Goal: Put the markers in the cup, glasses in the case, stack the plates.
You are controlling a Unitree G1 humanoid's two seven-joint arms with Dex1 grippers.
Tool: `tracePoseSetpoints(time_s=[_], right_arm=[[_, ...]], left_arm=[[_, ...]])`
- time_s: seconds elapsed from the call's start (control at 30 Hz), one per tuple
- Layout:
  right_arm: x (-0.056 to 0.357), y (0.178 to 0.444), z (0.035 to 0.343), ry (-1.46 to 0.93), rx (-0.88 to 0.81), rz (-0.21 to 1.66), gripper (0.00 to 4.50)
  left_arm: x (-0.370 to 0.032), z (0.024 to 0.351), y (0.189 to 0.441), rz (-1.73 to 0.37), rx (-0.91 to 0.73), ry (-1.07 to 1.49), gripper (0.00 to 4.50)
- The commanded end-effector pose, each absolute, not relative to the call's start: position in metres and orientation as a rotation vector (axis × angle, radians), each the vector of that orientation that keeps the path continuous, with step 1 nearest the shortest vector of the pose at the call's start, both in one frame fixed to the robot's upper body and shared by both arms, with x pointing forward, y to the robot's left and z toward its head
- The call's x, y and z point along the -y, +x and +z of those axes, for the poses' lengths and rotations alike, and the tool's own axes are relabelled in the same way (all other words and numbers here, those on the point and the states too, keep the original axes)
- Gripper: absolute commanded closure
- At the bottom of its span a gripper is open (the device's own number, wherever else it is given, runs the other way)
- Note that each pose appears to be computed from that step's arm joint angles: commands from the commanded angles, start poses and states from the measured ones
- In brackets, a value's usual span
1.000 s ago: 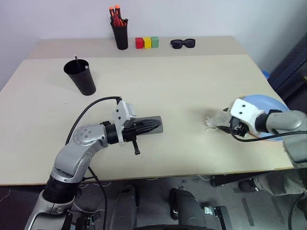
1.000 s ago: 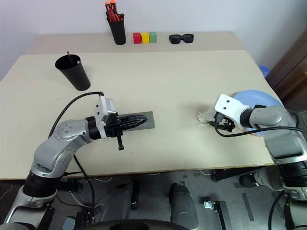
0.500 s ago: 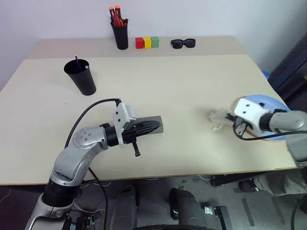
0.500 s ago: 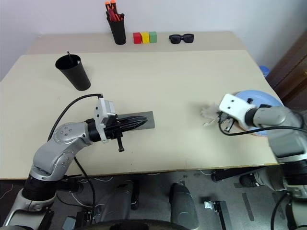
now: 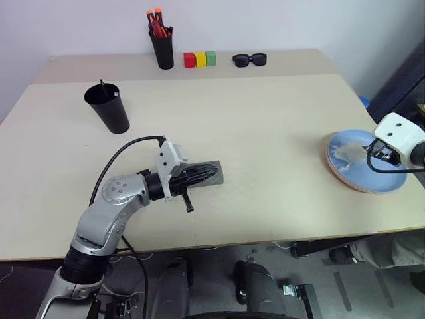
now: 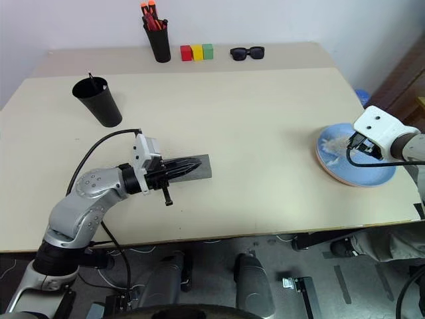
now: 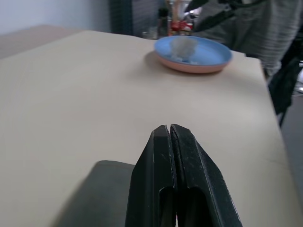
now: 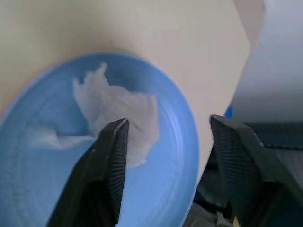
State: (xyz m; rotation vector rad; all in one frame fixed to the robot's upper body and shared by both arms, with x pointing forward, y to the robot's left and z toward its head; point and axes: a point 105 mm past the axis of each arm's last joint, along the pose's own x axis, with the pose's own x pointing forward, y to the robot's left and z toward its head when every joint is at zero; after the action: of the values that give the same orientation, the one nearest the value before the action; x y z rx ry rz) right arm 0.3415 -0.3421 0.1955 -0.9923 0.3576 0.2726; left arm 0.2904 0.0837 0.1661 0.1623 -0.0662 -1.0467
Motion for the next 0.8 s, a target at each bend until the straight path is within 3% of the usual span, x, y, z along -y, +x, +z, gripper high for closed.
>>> tracePoseSetpoints(time_s=[0.03, 0.17, 0.27, 0.47, 0.8], right_arm=[[0.312, 0.354, 0.21, -0.93, -0.234, 0.344, 2.08], [0.271, 0.369, 0.213, -0.743, -0.085, 0.452, 2.08], [0.238, 0.375, 0.216, -0.577, 0.037, 0.54, 2.08], [0.213, 0.378, 0.201, -0.401, 0.015, 0.679, 2.08], [0.2, 0.381, 0.187, -0.391, -0.03, 0.752, 2.08]], left_arm=[[-0.113, 0.187, 0.304, -0.826, 0.163, 0.216, 4.5], [-0.168, 0.189, 0.32, -0.495, 0.164, 0.245, 4.5], [-0.222, 0.182, 0.311, -0.255, 0.119, 0.278, 4.5], [-0.261, 0.169, 0.284, -0.105, 0.05, 0.31, 4.5], [-0.266, 0.161, 0.284, -0.053, 0.043, 0.262, 4.5]])
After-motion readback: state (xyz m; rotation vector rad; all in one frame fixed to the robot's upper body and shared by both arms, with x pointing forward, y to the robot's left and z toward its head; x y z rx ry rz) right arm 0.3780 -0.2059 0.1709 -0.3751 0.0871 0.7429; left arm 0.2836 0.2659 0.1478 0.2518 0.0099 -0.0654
